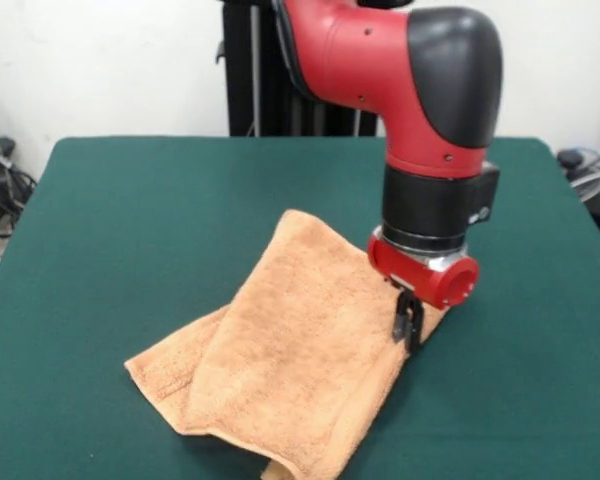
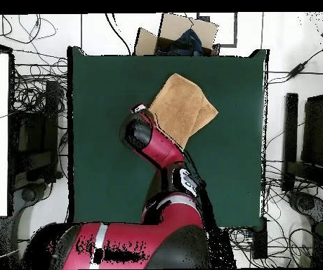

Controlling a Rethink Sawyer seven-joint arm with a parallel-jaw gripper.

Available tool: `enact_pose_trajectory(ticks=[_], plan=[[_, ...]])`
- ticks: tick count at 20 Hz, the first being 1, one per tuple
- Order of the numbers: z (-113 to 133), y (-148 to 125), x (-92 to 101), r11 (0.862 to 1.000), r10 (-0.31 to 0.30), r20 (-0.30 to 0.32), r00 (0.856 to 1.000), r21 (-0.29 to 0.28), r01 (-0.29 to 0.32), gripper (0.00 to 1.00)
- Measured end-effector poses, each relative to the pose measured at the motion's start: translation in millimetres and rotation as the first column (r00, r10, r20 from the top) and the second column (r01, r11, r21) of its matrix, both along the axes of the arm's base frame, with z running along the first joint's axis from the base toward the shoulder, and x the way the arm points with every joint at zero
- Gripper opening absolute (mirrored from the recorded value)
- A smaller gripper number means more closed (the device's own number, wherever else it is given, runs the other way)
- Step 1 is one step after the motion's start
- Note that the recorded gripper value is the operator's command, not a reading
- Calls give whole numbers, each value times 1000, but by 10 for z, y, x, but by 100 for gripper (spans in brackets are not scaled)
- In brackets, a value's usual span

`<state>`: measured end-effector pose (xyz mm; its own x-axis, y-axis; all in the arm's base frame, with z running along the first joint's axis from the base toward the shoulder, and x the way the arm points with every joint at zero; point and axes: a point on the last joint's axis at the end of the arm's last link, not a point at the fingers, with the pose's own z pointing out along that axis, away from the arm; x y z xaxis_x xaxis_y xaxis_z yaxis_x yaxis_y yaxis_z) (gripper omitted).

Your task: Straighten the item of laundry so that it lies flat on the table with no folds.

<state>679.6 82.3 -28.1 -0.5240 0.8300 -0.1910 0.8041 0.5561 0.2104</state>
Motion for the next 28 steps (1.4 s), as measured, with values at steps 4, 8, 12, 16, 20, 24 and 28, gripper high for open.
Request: enact_pose_trajectory(ticks=[4,8,12,16,20,24,28], plan=[[59,227,140,1000,-15,21,1000,15,15,0],[93,488,302,999,-26,35,999,34,25,0],[108,764,440,998,-20,33,999,56,18,0],[113,851,477,997,-18,29,999,70,15,0],[120,841,506,997,-22,30,999,77,20,0],[124,762,536,996,-37,31,999,84,34,100],[204,528,567,994,-69,32,997,87,66,100]])
